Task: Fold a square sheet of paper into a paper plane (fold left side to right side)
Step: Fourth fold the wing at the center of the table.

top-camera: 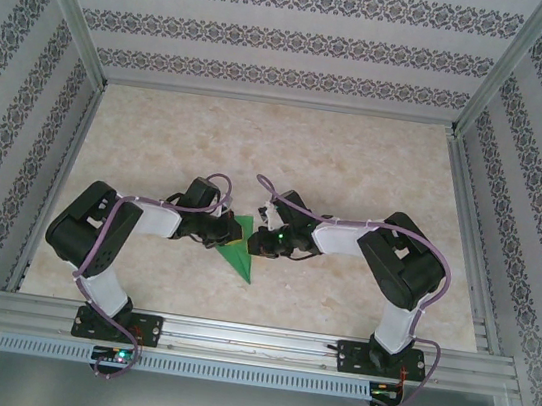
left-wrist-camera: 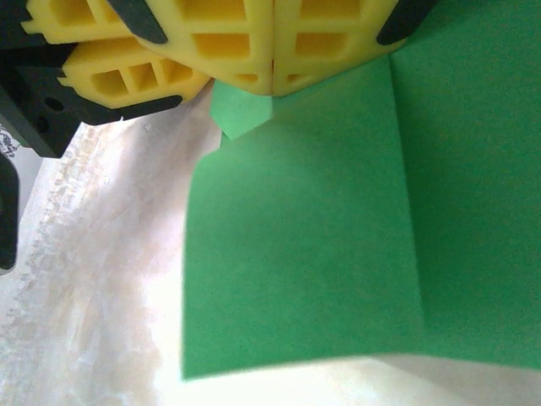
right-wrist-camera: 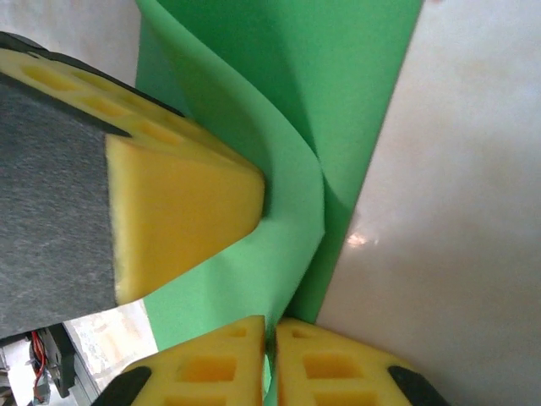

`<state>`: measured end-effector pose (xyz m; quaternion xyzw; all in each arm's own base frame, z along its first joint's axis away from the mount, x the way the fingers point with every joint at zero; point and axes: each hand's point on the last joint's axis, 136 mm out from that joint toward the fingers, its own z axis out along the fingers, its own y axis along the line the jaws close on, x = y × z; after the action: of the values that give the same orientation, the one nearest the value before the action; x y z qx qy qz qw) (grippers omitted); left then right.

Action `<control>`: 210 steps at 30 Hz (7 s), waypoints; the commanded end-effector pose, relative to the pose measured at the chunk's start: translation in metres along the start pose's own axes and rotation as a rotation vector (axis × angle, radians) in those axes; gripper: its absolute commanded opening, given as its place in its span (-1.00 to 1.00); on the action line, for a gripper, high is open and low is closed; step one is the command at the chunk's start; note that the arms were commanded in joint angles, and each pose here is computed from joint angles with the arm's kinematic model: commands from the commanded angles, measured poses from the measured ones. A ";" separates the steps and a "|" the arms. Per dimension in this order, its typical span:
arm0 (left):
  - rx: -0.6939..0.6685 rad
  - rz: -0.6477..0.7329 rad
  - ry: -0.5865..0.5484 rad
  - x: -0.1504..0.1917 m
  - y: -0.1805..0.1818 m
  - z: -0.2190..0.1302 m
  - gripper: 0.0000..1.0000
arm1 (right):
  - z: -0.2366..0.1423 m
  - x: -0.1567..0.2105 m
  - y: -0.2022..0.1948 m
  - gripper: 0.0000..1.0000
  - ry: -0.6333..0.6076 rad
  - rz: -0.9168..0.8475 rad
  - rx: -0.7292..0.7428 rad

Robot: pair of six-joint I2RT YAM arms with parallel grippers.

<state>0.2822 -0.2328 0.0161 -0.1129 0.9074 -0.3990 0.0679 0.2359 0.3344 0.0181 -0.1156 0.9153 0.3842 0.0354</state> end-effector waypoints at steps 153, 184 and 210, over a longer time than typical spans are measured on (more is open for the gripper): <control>-0.182 -0.030 -0.024 0.008 0.041 -0.001 -0.88 | 0.014 0.045 -0.007 -1.00 0.040 0.038 0.103; 0.032 0.098 -0.052 0.019 -0.023 -0.007 -0.85 | 0.009 0.072 -0.072 -1.00 0.118 -0.012 0.369; -0.159 0.032 -0.132 -0.019 0.034 -0.016 -0.86 | 0.001 0.090 -0.082 -1.00 0.204 -0.038 0.447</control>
<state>0.2743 -0.2261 0.0171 -0.1024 0.9162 -0.3745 0.0996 0.2074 0.3378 0.0119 -0.1828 0.9292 0.3138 0.0681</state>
